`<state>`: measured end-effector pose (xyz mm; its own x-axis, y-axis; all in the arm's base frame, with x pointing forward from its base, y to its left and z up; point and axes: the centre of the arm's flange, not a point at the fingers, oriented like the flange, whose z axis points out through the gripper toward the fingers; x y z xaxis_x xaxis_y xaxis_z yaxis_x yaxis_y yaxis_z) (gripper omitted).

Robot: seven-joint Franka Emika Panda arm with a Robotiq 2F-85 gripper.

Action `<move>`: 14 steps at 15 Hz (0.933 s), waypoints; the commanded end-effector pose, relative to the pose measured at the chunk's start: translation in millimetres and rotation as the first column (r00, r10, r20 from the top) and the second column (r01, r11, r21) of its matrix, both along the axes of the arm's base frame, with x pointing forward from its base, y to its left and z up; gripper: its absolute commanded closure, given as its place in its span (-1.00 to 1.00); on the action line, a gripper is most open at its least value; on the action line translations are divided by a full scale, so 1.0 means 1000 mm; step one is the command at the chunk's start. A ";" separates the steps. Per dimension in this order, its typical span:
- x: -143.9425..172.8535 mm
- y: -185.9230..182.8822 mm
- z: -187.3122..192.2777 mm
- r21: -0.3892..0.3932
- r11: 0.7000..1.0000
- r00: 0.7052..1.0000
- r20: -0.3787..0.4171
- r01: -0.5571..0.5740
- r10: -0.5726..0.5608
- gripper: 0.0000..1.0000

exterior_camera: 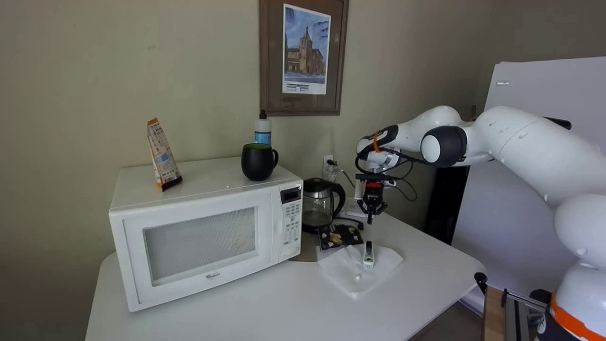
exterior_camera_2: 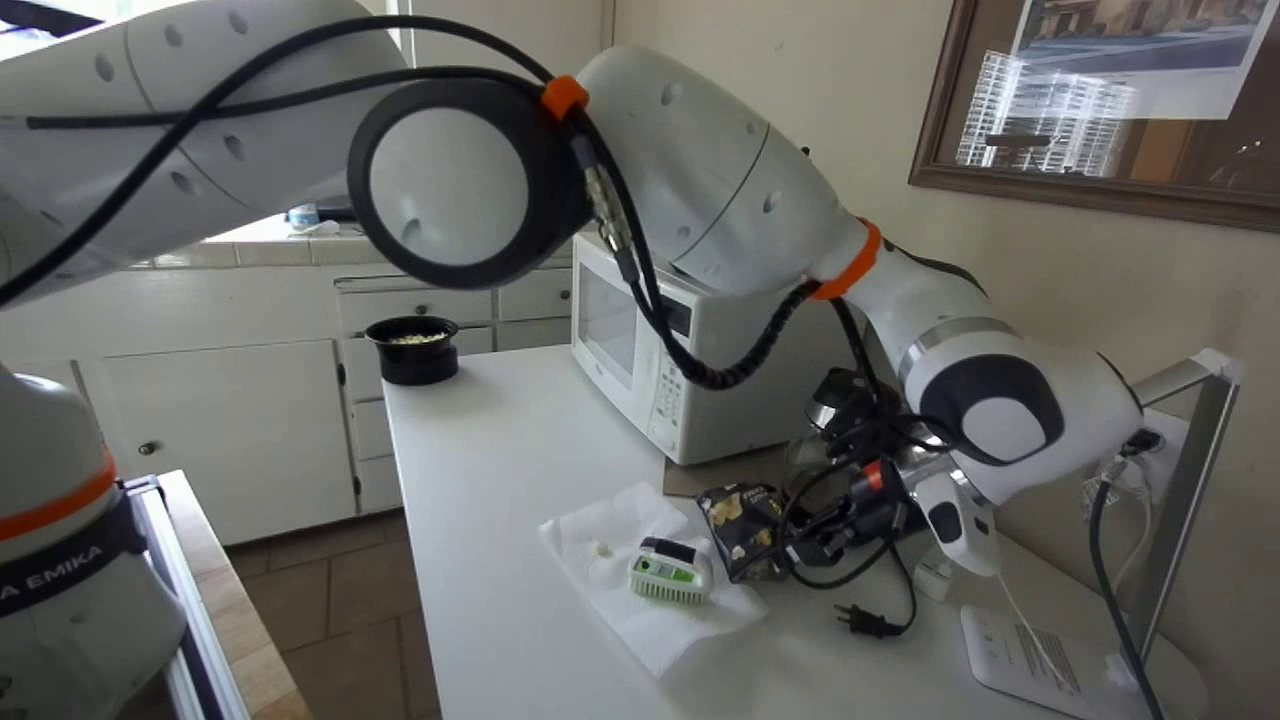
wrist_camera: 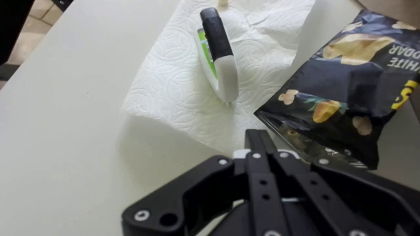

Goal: Pick up the piece of popcorn on the right and put it in the black packet

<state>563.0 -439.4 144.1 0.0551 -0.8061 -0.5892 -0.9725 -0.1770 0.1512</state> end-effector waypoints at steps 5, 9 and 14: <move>-0.019 0.109 0.046 -0.283 0.914 0.957 -0.096 -0.291 0.274 1.00; -0.020 0.141 0.070 -0.378 0.804 0.884 -0.095 -0.458 0.459 1.00; -0.036 0.164 0.097 -0.458 0.637 0.737 -0.062 -0.620 0.673 0.46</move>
<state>592.9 -307.3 224.8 0.5876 -0.7849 -0.1965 -0.7289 -0.6190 0.2924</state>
